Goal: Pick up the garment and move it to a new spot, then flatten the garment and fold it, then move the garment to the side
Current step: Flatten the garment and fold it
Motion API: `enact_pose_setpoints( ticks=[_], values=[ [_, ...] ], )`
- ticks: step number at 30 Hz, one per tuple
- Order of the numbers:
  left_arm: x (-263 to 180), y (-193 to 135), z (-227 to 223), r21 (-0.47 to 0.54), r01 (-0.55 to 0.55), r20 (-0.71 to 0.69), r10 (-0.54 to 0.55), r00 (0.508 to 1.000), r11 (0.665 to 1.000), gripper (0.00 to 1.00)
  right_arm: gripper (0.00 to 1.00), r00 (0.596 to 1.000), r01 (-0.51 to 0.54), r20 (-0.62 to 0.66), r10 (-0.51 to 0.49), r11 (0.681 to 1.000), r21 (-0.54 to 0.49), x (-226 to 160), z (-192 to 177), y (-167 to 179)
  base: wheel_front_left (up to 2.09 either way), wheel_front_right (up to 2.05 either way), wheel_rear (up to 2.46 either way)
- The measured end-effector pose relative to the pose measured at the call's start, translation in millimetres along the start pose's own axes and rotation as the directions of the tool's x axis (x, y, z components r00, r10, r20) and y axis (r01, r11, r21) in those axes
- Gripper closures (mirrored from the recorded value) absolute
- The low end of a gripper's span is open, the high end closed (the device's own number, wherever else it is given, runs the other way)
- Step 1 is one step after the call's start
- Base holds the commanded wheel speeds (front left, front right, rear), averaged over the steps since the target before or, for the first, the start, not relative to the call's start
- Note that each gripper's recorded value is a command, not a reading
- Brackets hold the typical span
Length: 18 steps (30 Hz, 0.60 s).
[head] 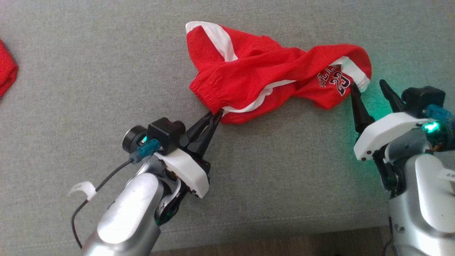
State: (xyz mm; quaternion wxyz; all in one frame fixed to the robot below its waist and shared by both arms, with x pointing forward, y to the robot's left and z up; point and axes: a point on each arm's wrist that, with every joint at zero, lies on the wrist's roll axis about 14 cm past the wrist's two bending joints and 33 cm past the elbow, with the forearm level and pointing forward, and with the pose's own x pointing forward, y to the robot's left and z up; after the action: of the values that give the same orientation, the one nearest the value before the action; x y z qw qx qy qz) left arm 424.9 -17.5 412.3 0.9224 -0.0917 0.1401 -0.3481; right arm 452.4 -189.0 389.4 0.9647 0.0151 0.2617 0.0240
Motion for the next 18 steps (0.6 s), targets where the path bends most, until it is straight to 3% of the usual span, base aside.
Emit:
enact_pose_setpoints(
  ticks=[1,2,3,4,5,13,18],
  values=[
    [1,2,0,-0.001,-0.002,0.004,0.002,1.0,1.0,1.0,0.0,1.0,0.002,-0.003,-0.002,1.0,-0.002,2,0,-1,0.0,0.0,0.0],
    [1,3,0,-0.001,-0.004,0.005,0.004,1.0,1.0,1.0,0.22,1.0,0.004,-0.012,-0.004,1.0,-0.001,4,-1,-1,0.0,0.0,0.0],
    [2,4,0,-0.001,-0.005,0.006,0.005,1.0,1.0,1.0,0.59,1.0,0.006,-0.012,-0.006,1.0,-0.001,5,0,-2,0.0,0.0,0.0],
    [2,4,0,-0.002,-0.006,0.009,0.006,1.0,1.0,1.0,0.87,1.0,0.007,-0.012,-0.007,1.0,-0.002,6,0,-3,0.0,0.0,0.0],
    [3,5,-1,-0.004,-0.007,0.007,0.007,1.0,1.0,1.0,1.0,1.0,0.009,-0.012,-0.009,1.0,-0.002,7,1,-4,0.0,0.0,0.0],
    [4,13,4,0.001,-0.028,0.043,0.028,0.999,1.0,1.0,1.0,0.999,0.031,0.018,-0.031,0.999,0.009,9,7,-12,0.0,0.0,0.0],
    [0,21,22,0.026,-0.062,0.1,0.059,0.993,0.998,1.0,1.0,0.988,0.048,0.146,-0.047,0.999,-0.002,1,37,-17,0.0,0.0,0.0]
  ],
)
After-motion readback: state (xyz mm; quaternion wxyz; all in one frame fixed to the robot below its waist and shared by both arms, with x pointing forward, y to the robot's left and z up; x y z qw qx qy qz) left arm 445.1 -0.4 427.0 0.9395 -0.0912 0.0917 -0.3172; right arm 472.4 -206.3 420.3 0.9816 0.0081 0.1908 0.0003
